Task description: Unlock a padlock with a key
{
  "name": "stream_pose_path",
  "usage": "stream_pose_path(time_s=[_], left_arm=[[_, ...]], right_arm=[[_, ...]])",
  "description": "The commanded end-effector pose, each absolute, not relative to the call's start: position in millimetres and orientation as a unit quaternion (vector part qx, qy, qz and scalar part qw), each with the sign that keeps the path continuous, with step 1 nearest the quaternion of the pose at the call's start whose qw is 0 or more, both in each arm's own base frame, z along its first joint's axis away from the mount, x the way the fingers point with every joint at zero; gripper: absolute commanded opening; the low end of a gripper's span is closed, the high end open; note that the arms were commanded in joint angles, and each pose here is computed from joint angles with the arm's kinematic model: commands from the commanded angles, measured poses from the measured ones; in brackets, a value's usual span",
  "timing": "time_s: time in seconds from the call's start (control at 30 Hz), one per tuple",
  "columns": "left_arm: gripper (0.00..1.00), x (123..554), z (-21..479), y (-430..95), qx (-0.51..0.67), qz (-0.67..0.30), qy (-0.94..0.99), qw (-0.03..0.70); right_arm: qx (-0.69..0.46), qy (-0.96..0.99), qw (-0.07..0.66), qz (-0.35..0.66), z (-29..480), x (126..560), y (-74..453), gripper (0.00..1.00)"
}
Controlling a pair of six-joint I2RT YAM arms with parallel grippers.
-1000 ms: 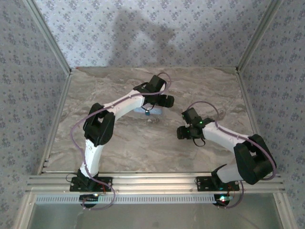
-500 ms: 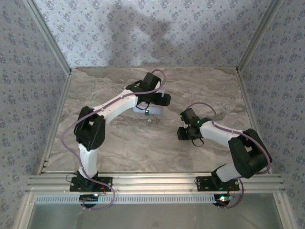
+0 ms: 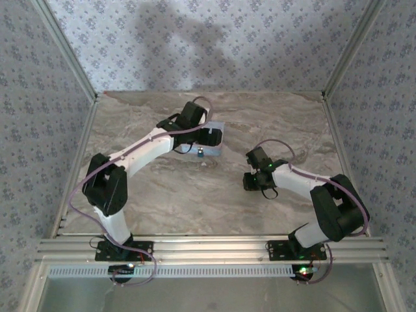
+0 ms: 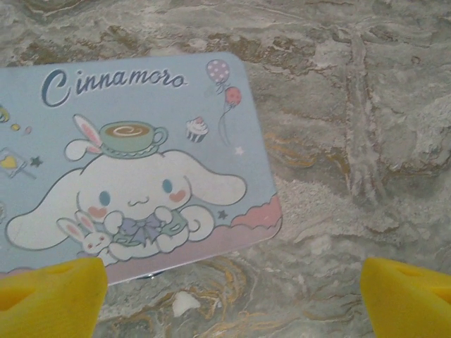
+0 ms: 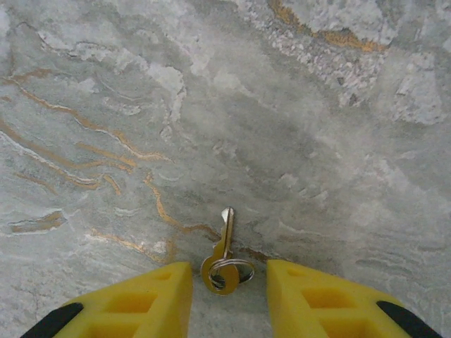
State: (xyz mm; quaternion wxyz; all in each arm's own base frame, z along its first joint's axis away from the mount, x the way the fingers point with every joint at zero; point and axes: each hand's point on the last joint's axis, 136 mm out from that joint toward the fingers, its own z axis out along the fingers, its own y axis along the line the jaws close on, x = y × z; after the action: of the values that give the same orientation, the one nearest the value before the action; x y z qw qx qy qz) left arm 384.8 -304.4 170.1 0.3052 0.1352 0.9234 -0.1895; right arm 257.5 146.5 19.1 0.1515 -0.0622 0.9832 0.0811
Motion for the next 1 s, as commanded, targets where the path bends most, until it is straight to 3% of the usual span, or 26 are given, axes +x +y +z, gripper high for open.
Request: stream_pose_path(time_s=[0.0,0.47,0.97], left_arm=[[0.93,385,187,-293,0.124,-0.190,0.915,0.333],[0.93,372,169,-272,0.110,-0.173,0.923,0.325],[0.93,372,171,-268,0.108,-0.167,0.923,0.329]], right_arm=[[-0.082,0.980,0.147,0.107,20,258,164,0.34],[-0.103,0.977,0.155,0.104,26,258,172,0.34],[-0.103,0.983,0.138,0.065,19,248,157,0.26]])
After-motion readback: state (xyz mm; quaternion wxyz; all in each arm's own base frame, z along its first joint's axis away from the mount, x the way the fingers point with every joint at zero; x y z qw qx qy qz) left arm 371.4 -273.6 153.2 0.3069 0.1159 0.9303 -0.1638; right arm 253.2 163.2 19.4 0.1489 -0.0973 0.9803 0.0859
